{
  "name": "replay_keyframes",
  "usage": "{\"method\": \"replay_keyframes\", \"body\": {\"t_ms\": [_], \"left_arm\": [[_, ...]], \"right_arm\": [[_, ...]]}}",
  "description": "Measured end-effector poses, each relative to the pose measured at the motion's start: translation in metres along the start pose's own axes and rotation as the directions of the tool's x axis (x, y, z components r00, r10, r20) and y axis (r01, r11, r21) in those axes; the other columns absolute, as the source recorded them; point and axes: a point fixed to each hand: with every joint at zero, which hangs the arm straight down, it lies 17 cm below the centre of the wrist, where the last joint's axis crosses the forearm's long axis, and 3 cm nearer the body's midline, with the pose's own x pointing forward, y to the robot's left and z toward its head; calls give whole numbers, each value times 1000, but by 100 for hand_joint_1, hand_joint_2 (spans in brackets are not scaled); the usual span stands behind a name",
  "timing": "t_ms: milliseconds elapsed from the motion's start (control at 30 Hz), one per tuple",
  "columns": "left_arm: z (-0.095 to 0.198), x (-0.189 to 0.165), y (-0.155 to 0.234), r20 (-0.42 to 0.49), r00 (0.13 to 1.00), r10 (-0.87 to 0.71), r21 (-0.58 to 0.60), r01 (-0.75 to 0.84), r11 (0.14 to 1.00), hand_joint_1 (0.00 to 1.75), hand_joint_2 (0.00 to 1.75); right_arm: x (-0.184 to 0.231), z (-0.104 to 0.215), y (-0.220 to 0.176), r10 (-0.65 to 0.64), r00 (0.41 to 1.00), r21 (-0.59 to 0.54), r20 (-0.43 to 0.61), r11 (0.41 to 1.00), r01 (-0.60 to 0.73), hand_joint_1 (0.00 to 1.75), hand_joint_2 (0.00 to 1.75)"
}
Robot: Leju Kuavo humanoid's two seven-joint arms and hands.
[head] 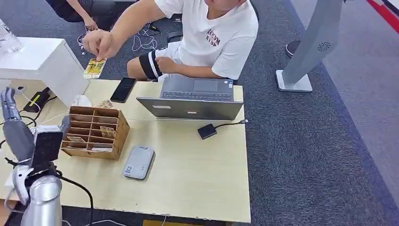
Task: Pass the card to the sensor for recognition and then transmit it.
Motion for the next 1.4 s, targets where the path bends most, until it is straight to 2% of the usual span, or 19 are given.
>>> {"method": "replay_keyframes", "body": {"t_ms": [300,600,833,1000,1033,1400], "left_arm": [[-47,36,-21,131,971,-199,-1,201,980,0,175],[-91,75,-29,261,872,-414,76,409,909,0,175],[-115,94,-30,314,767,-560,163,538,827,0,175],[-118,95,-34,328,740,-587,167,566,807,0,175],[-119,93,-35,329,737,-590,164,571,805,175,175],[-117,86,-43,343,722,-601,148,591,793,175,175]], "right_arm": [[1,1,5,102,995,20,8,995,-102,0,175],[2,2,11,203,979,40,21,978,-204,0,175],[3,3,14,284,958,55,35,957,-285,0,175],[1,3,16,307,951,65,31,949,-309,0,175],[0,3,17,311,950,67,29,948,-312,0,175],[-2,4,18,326,945,70,26,942,-327,0,175]]}}
